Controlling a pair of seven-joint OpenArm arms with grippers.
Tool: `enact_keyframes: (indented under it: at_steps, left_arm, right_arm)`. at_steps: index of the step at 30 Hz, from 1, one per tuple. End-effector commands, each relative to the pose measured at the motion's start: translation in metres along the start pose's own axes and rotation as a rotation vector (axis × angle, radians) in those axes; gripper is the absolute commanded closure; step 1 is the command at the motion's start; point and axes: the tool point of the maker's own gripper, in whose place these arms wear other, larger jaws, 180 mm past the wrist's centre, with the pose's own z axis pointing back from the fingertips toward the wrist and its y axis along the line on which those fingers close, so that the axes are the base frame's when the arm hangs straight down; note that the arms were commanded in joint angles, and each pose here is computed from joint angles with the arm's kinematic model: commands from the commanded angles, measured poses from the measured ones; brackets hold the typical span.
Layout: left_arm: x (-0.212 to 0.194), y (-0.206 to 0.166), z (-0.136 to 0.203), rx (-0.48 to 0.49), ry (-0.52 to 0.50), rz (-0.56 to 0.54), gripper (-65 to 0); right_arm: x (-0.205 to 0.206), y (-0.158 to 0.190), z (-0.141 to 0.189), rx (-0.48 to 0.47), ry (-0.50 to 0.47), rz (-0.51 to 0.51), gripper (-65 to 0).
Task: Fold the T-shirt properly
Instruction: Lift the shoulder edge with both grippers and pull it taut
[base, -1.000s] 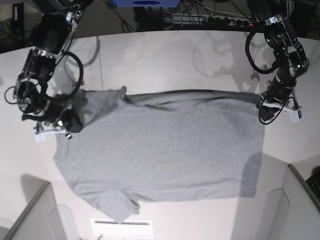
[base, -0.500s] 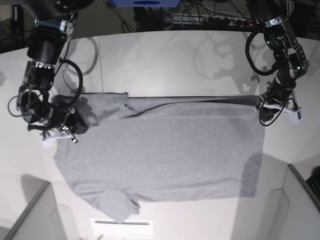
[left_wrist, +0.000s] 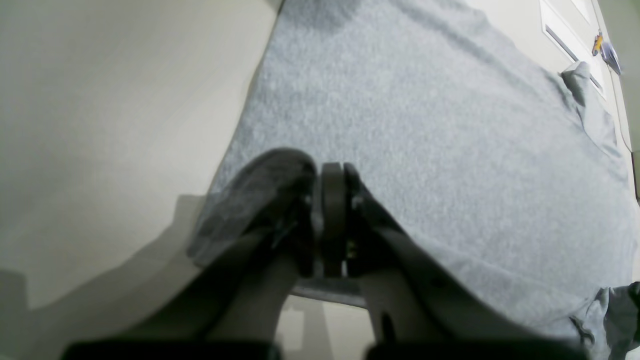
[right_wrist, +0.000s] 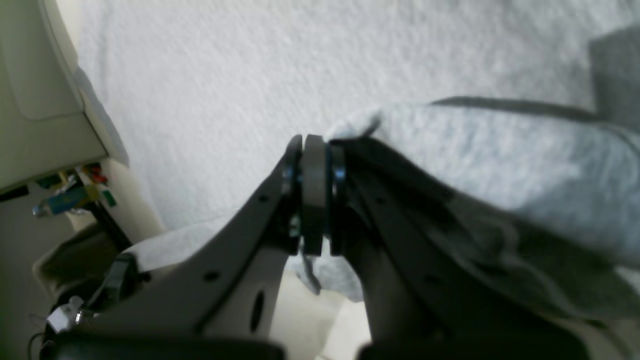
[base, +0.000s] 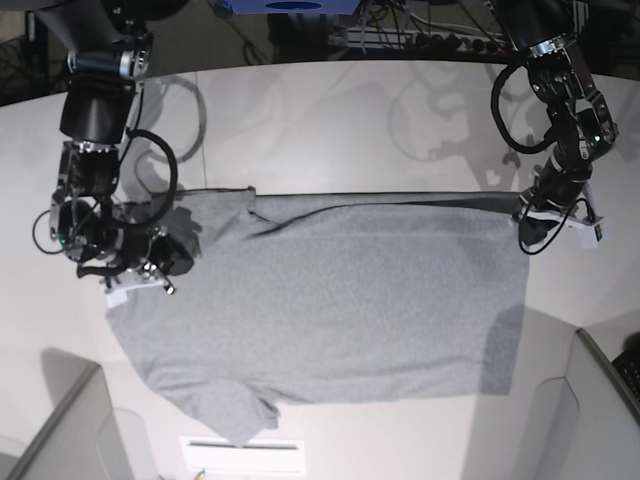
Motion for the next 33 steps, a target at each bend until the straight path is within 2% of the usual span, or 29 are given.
enact_keyframes:
  at_steps: [1,22,33]
  left_arm:
    - [0.016,-0.003,0.001,-0.016,-0.045,-0.007,0.0]
    - [0.011,0.005,-0.012,-0.006,-0.02,0.043,0.0]
    - [0.029,0.001,-0.014,-0.016,-0.05,0.028,0.0]
  right_arm:
    - [0.019,0.012,0.009,0.028,-0.046,0.024,0.0]
    - [0.028,0.009,0.015,0.023,-0.076,0.033,0.0]
    - [0.039,0.017,0.016,0.033,-0.094,0.039,0.0]
